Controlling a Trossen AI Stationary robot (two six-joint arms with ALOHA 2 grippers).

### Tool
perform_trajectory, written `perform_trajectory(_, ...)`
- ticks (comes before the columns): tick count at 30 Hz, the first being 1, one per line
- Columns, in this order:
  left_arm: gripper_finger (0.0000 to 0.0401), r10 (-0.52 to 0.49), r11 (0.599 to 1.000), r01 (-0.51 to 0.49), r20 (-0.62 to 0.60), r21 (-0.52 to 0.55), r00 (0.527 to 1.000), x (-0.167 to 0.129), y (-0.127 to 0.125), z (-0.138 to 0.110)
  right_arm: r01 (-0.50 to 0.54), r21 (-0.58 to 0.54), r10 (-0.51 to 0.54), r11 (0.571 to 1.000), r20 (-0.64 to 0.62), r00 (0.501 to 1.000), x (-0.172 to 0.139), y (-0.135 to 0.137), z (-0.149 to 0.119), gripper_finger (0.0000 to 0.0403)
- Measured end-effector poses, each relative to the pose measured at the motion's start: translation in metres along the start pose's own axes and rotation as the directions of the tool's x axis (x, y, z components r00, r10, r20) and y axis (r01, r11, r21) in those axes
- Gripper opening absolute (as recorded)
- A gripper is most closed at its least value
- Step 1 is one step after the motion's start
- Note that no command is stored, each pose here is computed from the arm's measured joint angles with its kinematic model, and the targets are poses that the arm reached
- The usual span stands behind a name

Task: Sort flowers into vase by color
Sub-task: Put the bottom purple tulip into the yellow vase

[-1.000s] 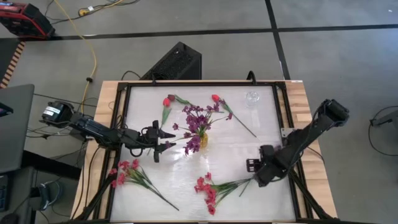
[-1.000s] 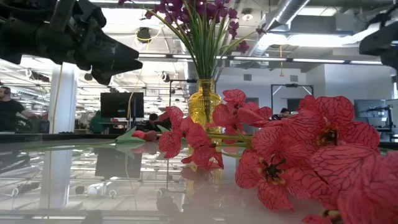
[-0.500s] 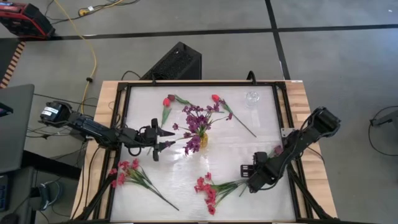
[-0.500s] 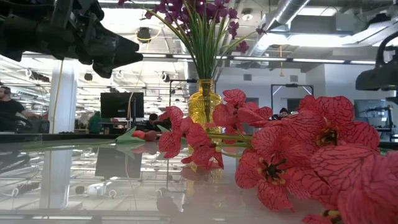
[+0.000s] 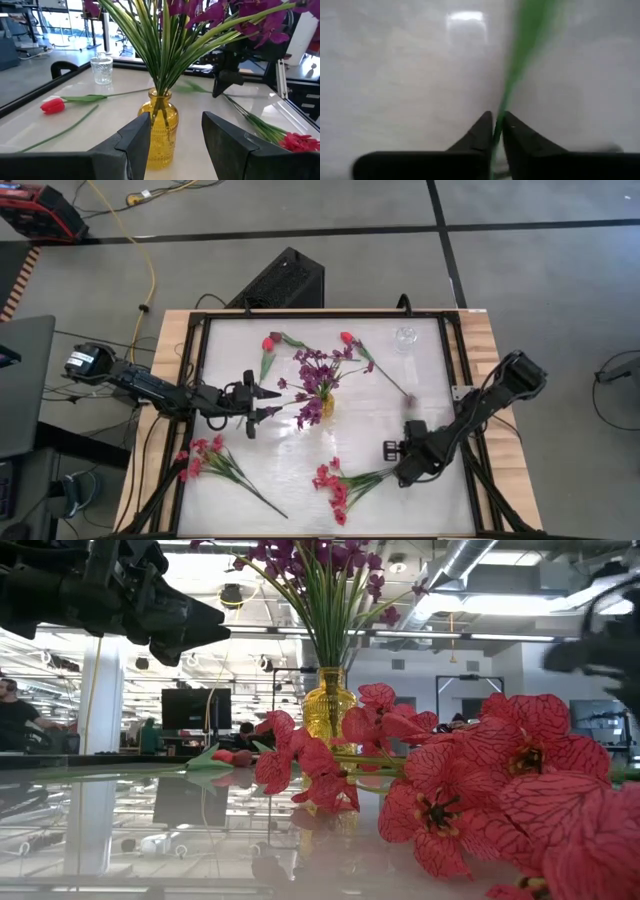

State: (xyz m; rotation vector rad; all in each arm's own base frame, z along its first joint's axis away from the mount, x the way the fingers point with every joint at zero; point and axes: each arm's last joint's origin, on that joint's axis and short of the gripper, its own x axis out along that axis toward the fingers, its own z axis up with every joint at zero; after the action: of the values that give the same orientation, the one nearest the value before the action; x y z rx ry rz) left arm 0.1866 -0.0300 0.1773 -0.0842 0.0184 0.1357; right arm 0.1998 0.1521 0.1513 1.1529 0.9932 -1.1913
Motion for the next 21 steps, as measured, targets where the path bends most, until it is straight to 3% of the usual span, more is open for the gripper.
perform_trajectory(3, 0.0167, 0.000, 1.000, 0.000, 0.000, -0.001, 1.000, 0.000, 0.000, 0.000, -0.073, -0.033, 0.074, 0.997, 0.035, 0.997, -0.009, 0.004, 0.009, 0.0022)
perform_trajectory(6, 0.0167, 0.000, 1.000, 0.000, -0.001, -0.002, 1.000, 0.000, 0.000, 0.000, -0.165, -0.049, 0.168, 0.985, 0.076, 0.983, -0.022, 0.007, 0.021, 0.0022)
perform_trajectory(11, 0.0167, 0.000, 1.000, 0.000, -0.001, -0.002, 1.000, 0.000, 0.000, 0.000, -0.351, -0.150, 0.378, 0.924, 0.239, 0.894, -0.047, 0.011, 0.042, 0.0027)
perform_trajectory(13, 0.0167, 0.000, 1.000, 0.000, -0.001, -0.002, 1.000, 0.000, 0.000, 0.000, -0.411, -0.226, 0.466, 0.883, 0.316, 0.827, -0.057, 0.012, 0.047, 0.0024)
perform_trajectory(16, 0.0167, 0.000, 1.000, 0.000, -0.001, -0.002, 1.000, 0.000, 0.000, 0.000, -0.459, -0.397, 0.605, 0.794, 0.444, 0.661, -0.072, 0.018, 0.047, 0.0024)
perform_trajectory(19, 0.0167, 0.000, 1.000, 0.000, -0.001, -0.002, 1.000, 0.000, 0.000, 0.000, -0.427, -0.540, 0.687, 0.725, 0.529, 0.497, -0.085, 0.027, 0.041, 0.0024)
perform_trajectory(21, 0.0167, 0.000, 1.000, 0.000, -0.001, -0.002, 1.000, 0.000, 0.000, 0.000, -0.379, -0.613, 0.719, 0.693, 0.547, 0.430, -0.094, 0.034, 0.036, 0.0024)
